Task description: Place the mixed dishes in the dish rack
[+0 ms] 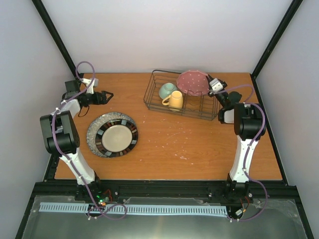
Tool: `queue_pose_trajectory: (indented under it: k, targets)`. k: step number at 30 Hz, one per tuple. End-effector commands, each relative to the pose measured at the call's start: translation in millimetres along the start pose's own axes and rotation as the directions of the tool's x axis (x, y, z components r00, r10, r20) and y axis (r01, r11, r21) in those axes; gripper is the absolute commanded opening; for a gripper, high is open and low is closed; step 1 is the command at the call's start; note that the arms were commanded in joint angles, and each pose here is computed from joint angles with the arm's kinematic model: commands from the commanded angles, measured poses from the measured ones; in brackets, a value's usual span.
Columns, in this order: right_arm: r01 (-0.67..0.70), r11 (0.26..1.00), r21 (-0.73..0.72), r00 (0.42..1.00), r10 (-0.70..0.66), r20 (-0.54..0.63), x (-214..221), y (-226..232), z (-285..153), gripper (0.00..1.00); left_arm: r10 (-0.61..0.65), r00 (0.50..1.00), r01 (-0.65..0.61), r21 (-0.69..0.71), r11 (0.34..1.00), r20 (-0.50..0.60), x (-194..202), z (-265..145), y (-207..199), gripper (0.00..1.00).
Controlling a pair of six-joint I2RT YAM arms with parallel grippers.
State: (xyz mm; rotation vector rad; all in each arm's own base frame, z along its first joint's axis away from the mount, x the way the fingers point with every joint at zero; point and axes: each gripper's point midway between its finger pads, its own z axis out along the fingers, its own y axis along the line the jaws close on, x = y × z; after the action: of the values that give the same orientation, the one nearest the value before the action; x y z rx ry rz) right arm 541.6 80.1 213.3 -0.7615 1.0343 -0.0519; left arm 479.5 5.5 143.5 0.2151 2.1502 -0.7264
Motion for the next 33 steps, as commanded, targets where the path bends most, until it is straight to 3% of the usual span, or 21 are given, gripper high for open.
queue_pose_trajectory:
  k: [1,8,15,19,25,33]
  targets:
    - [0.143,0.987,0.069,0.986,-0.148,0.077,-33,-24,-5,0.03,0.039,0.999,-0.039,0.008,0.999,0.03,-16,-3,1,1.0]
    - [0.227,0.973,-0.03,0.973,-0.225,0.049,-21,3,-17,0.03,0.025,1.0,-0.025,0.008,1.0,0.019,-12,-1,3,1.0]
    - [0.204,0.974,-0.1,0.979,-0.201,0.037,-13,26,-30,0.03,0.003,1.0,-0.004,0.01,1.0,0.02,-9,0,3,1.0]
    - [0.161,0.981,-0.104,0.987,-0.159,0.029,-12,28,-31,0.18,0.004,1.0,-0.005,0.007,1.0,0.023,-10,-1,2,1.0]
    - [0.146,0.985,-0.088,0.989,-0.144,0.026,-12,25,-28,0.49,0.014,1.0,-0.014,0.001,1.0,0.025,-11,-3,1,1.0]
    - [0.127,0.99,-0.063,0.992,-0.125,0.033,-21,20,-30,0.61,0.0,1.0,0.0,-0.004,1.0,0.022,-10,-3,3,1.0]
